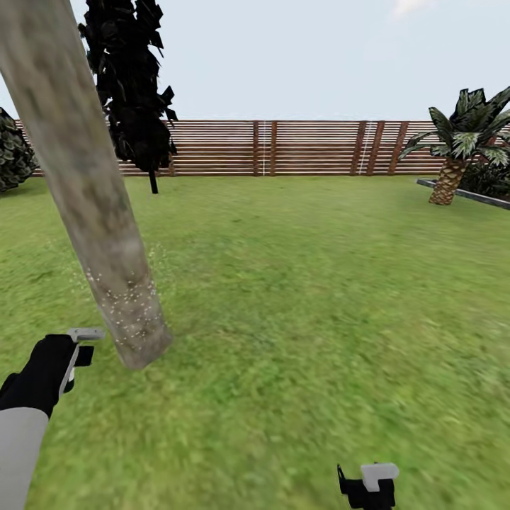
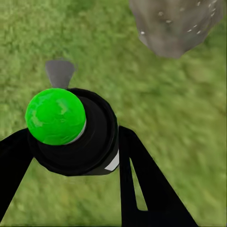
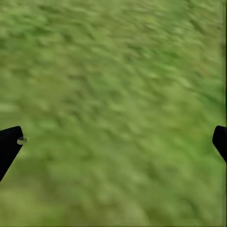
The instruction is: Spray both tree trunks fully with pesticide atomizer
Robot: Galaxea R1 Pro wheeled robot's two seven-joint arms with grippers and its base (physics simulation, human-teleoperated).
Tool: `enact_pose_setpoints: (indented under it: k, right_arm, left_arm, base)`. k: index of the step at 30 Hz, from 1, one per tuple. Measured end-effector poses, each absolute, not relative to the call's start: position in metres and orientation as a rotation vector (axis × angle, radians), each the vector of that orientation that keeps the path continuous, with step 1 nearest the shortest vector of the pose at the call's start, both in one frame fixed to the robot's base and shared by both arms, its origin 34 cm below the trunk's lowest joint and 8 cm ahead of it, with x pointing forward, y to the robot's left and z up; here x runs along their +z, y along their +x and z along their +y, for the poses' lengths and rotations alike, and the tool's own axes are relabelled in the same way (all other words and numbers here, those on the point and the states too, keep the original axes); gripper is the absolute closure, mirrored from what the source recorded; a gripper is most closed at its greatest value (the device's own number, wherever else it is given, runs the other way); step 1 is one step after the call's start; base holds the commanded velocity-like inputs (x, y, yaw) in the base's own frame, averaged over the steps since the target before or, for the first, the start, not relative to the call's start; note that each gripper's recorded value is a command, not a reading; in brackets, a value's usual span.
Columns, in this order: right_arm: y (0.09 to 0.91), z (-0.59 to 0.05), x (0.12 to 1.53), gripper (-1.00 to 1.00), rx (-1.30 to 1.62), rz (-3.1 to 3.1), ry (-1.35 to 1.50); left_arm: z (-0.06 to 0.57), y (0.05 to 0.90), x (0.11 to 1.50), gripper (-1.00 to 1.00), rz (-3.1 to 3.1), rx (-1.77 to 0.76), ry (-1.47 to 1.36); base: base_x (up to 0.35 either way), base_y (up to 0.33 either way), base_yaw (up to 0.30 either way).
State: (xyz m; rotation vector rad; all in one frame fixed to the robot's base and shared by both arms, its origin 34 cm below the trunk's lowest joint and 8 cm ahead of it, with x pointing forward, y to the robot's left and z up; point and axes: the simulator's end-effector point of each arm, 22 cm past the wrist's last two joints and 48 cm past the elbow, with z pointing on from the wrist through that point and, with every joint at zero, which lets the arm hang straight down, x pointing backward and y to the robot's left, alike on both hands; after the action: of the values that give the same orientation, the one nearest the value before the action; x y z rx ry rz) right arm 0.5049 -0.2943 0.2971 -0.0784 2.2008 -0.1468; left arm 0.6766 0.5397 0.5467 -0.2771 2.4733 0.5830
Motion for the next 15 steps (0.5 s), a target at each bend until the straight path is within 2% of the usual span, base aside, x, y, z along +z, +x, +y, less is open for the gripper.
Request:
enact_pose_setpoints:
  k: [4, 10, 12, 15]
  right_arm:
    - [0.505, -0.294, 0.297, -1.0, -0.147, 2.201, -0.078]
    - [0.505, -0.295, 0.297, -1.0, -0.147, 2.201, -0.077]
    - [0.505, -0.294, 0.297, -1.0, -0.147, 2.201, -0.077]
    - [0.505, -0.294, 0.297, -1.0, -0.147, 2.201, -0.078]
  left_arm:
    - [0.538, 0.666, 0.528, 1.0, 2.491, 0.576, -0.268]
    - [0.52, 0.673, 0.514, 1.0, 2.481, 0.53, -0.246]
    - [0.512, 0.675, 0.512, 1.0, 2.481, 0.516, -0.239]
    - [0.508, 0.675, 0.511, 1.0, 2.481, 0.508, -0.235]
  base:
    - [0.17, -0.134, 0.211]
    - [0.019, -0.011, 0.263]
    - [-0.017, -0.014, 0.097]
    - [-0.195, -0.133, 0.02]
